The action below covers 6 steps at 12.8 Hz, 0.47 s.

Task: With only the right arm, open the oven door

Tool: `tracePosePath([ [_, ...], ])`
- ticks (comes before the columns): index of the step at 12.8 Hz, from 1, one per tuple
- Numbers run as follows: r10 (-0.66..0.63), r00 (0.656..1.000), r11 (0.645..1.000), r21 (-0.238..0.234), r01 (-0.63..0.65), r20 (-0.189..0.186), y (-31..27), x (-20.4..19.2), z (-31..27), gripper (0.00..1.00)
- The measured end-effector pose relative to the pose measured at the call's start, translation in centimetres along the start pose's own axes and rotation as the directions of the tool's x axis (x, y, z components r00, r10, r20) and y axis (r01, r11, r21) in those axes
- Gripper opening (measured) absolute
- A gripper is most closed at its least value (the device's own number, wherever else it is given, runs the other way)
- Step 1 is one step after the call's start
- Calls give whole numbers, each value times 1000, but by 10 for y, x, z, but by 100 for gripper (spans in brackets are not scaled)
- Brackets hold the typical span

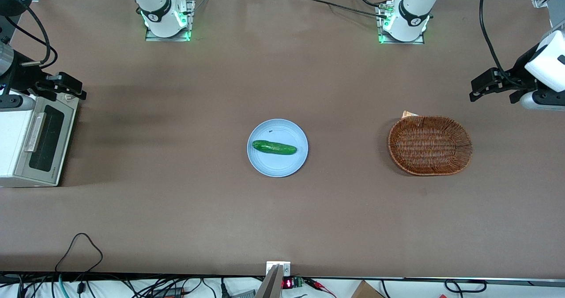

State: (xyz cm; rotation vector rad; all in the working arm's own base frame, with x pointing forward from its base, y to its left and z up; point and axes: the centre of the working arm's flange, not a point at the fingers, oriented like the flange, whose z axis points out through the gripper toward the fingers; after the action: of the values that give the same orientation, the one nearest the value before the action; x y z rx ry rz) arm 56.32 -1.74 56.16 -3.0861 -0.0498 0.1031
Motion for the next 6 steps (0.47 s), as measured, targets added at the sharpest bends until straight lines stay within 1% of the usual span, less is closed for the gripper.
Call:
tracePosePath([
  [2, 0, 1000, 1000, 2, 0, 23, 0, -2, 3, 44],
  [3, 0, 1000, 1000, 2, 0, 27, 0, -2, 3, 32],
  [4, 0, 1000, 1000, 2, 0, 29, 0, -2, 4, 22],
  [5, 0, 1000, 1000, 2, 0, 30, 0, -2, 4, 10],
  [6, 0, 1000, 1000, 2, 0, 30, 0, -2, 4, 5],
])
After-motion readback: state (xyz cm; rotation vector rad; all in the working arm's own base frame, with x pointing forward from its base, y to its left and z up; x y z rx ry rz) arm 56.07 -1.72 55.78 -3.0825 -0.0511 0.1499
